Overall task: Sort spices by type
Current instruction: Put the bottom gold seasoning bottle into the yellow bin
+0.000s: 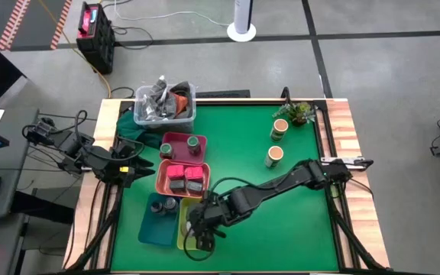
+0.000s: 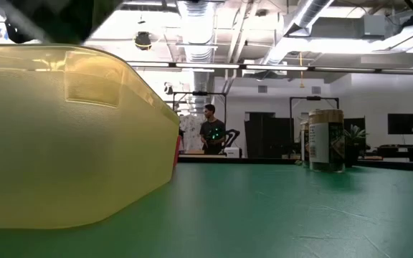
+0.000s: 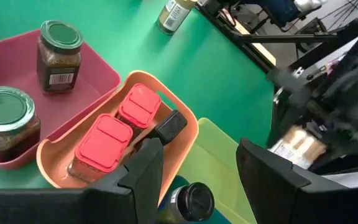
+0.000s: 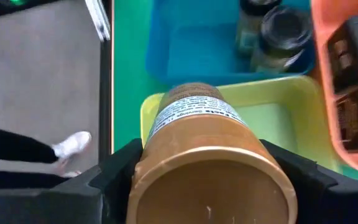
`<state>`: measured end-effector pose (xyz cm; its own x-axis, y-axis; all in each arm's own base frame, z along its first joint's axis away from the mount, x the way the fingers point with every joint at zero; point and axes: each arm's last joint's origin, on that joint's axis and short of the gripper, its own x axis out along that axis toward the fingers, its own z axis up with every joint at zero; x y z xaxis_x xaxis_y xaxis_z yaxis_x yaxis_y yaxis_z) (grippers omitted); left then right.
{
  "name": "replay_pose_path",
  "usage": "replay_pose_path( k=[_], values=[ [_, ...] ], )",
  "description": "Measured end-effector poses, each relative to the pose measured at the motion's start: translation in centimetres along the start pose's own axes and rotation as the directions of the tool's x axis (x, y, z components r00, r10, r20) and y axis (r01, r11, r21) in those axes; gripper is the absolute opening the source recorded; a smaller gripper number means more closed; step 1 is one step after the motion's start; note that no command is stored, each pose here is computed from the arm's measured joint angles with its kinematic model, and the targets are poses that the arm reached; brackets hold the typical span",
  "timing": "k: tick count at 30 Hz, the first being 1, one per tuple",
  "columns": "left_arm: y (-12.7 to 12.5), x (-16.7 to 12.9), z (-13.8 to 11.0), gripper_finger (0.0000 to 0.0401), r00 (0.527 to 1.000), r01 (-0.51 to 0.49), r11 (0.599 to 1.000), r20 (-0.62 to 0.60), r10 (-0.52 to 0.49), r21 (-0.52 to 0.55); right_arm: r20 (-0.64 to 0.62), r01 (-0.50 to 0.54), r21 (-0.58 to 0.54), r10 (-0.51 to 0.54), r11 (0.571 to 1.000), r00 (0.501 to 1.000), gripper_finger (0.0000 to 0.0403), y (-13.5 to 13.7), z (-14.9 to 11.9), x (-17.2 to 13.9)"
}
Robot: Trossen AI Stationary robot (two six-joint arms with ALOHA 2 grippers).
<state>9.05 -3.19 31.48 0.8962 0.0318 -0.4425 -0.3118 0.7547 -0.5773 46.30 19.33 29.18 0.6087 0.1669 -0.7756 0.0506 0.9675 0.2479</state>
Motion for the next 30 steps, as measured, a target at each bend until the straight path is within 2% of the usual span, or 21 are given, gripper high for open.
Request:
replay_pose_path(
  k=[8,13,17,21,24,26,30],
  values=[
    [0.0,0.0,0.0,0.0193,1.0,0.002,1.0,0.003,-0.002,-0.009,-0.093,0.037,-0.055,-0.042,0.998,0.995,0.0306,-0.5,-1.8,1.7],
    [0.0,0.0,0.1,0.0193,1.0,-0.007,1.0,0.017,0.007,-0.01,-0.032,0.003,-0.13,-0.007,0.992,0.999,0.0306,0.0,-1.5,1.9],
    [0.0,0.0,0.1,0.0193,1.0,-0.015,1.0,0.026,0.015,-0.013,-0.042,-0.001,-0.136,-0.005,0.991,0.999,0.0306,0.0,-1.7,2.2],
    [0.0,0.0,0.2,0.0193,0.999,-0.022,1.0,0.045,0.023,-0.011,-0.008,-0.001,-0.123,0.0,0.992,1.0,0.0306,-0.5,-1.0,2.2],
    [0.0,0.0,0.2,0.0193,0.998,-0.033,0.999,0.06,0.034,-0.009,0.018,-0.009,-0.154,0.012,0.988,1.0,0.0306,-0.6,-0.7,2.3],
    [0.0,0.0,0.2,0.0193,0.998,-0.034,0.999,0.062,0.034,-0.01,0.018,-0.008,-0.159,0.011,0.987,1.0,0.0306,-0.8,-0.7,3.0],
    [0.0,0.0,0.2,0.0193,0.998,-0.033,0.999,0.061,0.034,-0.014,-0.065,-0.012,-0.15,0.002,0.989,0.998,0.0306,-1.0,-1.9,5.0]
  ],
)
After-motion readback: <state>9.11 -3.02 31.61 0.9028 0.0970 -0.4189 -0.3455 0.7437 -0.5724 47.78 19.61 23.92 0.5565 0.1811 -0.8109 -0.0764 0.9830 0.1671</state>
